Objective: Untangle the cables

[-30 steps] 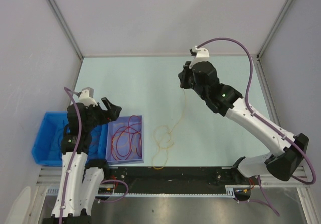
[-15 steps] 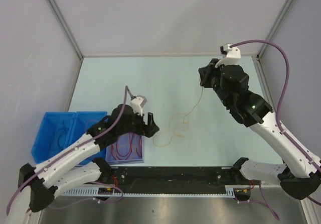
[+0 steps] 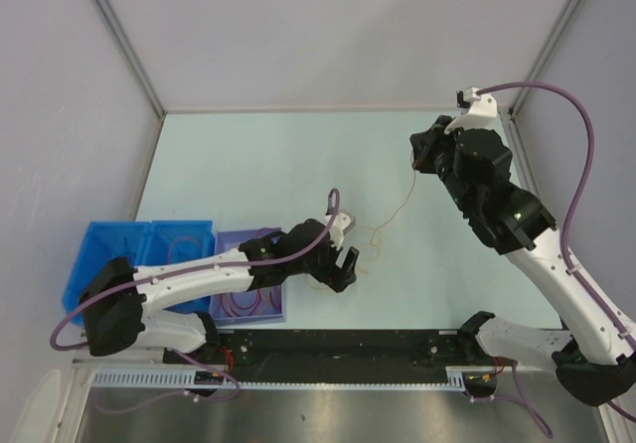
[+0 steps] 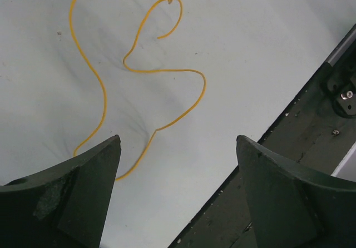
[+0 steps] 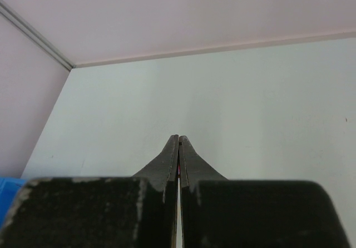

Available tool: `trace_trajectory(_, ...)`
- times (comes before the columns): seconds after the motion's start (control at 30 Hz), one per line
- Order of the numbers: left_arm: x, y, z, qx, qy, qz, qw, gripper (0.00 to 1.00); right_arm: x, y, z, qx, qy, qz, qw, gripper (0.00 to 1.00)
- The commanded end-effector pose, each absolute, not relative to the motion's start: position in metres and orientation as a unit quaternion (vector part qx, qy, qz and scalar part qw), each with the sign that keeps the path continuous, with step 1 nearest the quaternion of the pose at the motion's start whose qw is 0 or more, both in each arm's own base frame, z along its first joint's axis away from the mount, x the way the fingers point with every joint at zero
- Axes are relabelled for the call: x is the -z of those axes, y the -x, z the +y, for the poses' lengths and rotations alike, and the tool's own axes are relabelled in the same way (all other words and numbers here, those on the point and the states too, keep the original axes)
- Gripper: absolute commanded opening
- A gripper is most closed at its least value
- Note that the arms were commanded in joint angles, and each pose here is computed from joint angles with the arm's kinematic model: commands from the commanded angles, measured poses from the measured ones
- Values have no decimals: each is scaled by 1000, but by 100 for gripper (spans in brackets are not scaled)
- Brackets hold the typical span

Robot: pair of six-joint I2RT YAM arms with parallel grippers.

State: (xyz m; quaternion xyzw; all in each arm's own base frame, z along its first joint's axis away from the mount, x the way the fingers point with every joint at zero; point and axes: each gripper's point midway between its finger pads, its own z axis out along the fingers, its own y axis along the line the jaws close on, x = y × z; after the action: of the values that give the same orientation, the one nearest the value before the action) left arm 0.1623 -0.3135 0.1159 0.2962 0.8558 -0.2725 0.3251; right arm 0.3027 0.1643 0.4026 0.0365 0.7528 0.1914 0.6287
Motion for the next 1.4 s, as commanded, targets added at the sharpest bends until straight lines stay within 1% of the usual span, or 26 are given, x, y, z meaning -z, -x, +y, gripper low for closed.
trace_trajectory(0.0,-129,-178,-332,269,-306,839,359,87,-402,-301,158,-194,-36,753,628,0)
trace_trajectory(0.17,-125,-175,-339,269,-321,837,353,81,-399,-303,155,-195,-39,755,625,0)
trace_trajectory(0.3,-113,-178,-346,265,-331,834,354,80,-393,-305,153,-197,-43,759,620,0)
trace_trajectory(0.33,-105,-179,-347,260,-333,837,349,78,-394,-305,153,-198,-43,758,620,0)
trace_trajectory(0.4,-102,-180,-353,266,-337,833,350,64,-392,-306,153,-199,-44,759,619,0)
trace_trajectory(0.43,-95,-180,-355,263,-340,834,345,53,-392,-306,152,-198,-44,759,619,0)
trace_trajectory(0.47,-94,-179,-358,268,-344,833,341,27,-391,-306,152,-198,-42,759,618,0)
trace_trajectory(0.5,-96,-180,-362,270,-345,831,341,17,-392,-306,151,-198,-44,759,619,0)
trace_trajectory(0.53,-92,-180,-363,267,-347,834,336,0,-390,-306,150,-197,-43,760,617,0)
trace_trajectory(0.63,-101,-185,-363,257,-341,837,341,0,-387,-306,149,-198,-45,763,613,0)
trace_trajectory(0.73,-135,-191,-360,260,-327,830,370,0,-379,-306,154,-208,-45,771,601,0)
trace_trajectory(0.77,-159,-191,-359,275,-320,819,390,0,-377,-306,156,-212,-44,772,598,0)
trace_trajectory(0.87,-206,-188,-356,313,-307,791,427,0,-359,-306,166,-230,-45,785,574,0)
trace_trajectory(1.0,-250,-178,-354,368,-298,752,458,0,-327,-302,188,-270,-42,805,527,0)
trace_trajectory(1.03,-256,-176,-355,378,-296,746,462,0,-320,-298,198,-294,-44,808,508,0)
trace_trajectory(1.1,-265,-176,-354,391,-288,733,476,0,-292,-293,211,-309,-40,826,470,0)
trace_trajectory(1.2,-257,-178,-356,389,-288,734,476,0,-265,-282,232,-338,-31,840,424,0)
trace_trajectory(1.27,-239,-177,-360,384,-298,743,459,0,-261,-277,240,-353,-30,840,411,0)
trace_trajectory(1.37,-229,-179,-366,390,-288,748,453,0,-262,-272,250,-368,-17,837,404,0)
